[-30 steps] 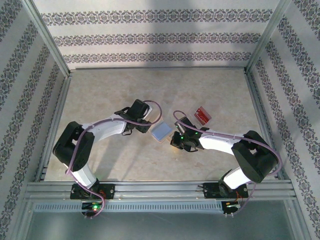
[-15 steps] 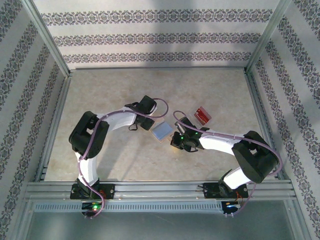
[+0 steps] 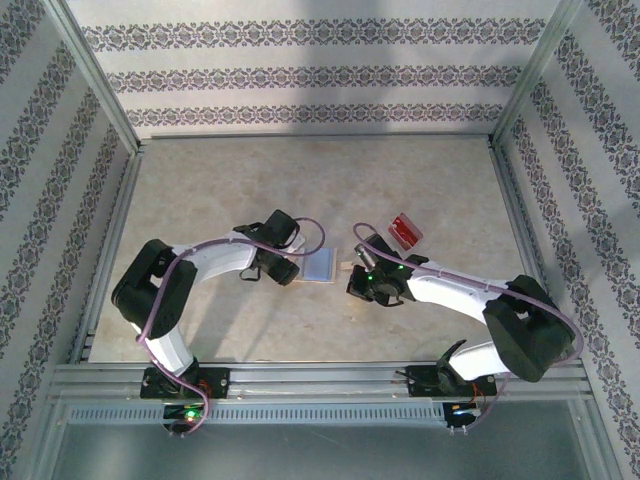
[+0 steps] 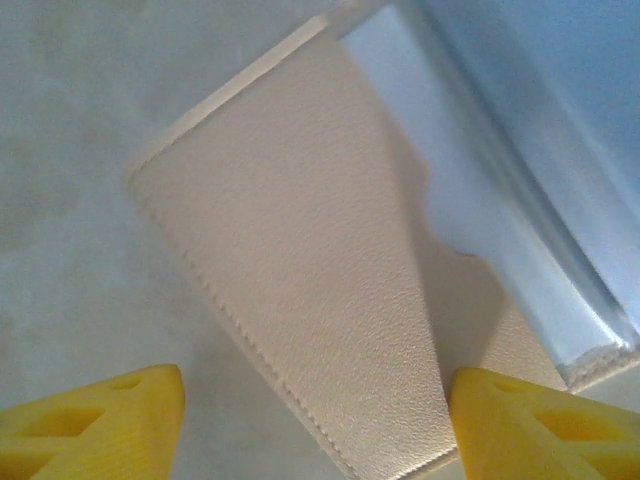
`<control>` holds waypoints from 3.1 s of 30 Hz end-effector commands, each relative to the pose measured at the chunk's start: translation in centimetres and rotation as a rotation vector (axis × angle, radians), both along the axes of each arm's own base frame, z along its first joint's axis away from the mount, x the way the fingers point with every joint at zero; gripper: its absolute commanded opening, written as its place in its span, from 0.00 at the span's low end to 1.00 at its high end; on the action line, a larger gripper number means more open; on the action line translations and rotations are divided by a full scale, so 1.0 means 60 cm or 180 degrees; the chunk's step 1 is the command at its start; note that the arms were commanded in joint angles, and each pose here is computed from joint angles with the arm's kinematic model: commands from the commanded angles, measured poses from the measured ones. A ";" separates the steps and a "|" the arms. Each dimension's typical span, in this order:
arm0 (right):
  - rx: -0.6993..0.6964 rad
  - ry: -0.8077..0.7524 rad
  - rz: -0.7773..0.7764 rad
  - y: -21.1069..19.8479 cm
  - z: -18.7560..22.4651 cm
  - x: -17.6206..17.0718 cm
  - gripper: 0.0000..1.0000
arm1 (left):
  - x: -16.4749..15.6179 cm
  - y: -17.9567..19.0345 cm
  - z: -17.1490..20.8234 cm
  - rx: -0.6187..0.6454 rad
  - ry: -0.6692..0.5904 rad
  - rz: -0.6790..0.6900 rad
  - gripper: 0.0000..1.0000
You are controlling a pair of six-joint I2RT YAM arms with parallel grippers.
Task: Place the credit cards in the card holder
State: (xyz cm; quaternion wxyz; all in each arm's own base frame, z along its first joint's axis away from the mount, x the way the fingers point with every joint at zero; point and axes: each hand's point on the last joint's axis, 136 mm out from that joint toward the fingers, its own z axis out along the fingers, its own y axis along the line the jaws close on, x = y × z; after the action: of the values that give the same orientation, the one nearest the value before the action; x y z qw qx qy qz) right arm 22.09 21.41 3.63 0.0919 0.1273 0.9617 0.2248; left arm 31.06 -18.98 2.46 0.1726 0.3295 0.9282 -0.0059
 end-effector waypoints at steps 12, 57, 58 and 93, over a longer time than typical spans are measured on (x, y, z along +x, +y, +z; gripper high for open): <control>0.0171 -0.0180 0.0158 0.045 0.062 0.067 0.02 | 0.019 -0.033 0.083 -0.0337 -0.0224 0.0020 0.69; -0.0045 0.0234 0.0072 0.016 -0.062 0.056 0.00 | -0.005 -0.117 -0.008 -0.0502 0.0570 0.0178 0.40; -0.0041 0.0232 0.0060 0.015 -0.061 0.054 0.00 | -0.006 -0.114 -0.009 -0.0490 0.0573 0.0188 0.37; 0.0496 0.0129 0.0268 0.116 -0.023 0.108 0.00 | -0.015 -0.113 -0.002 -0.0781 0.0644 0.0233 0.29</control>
State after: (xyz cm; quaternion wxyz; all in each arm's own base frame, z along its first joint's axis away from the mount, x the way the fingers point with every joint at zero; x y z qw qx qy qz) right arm 28.43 27.52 2.40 0.0591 0.1026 0.9487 0.2932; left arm 30.66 -26.12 2.31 0.1264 0.2783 0.9422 -0.1373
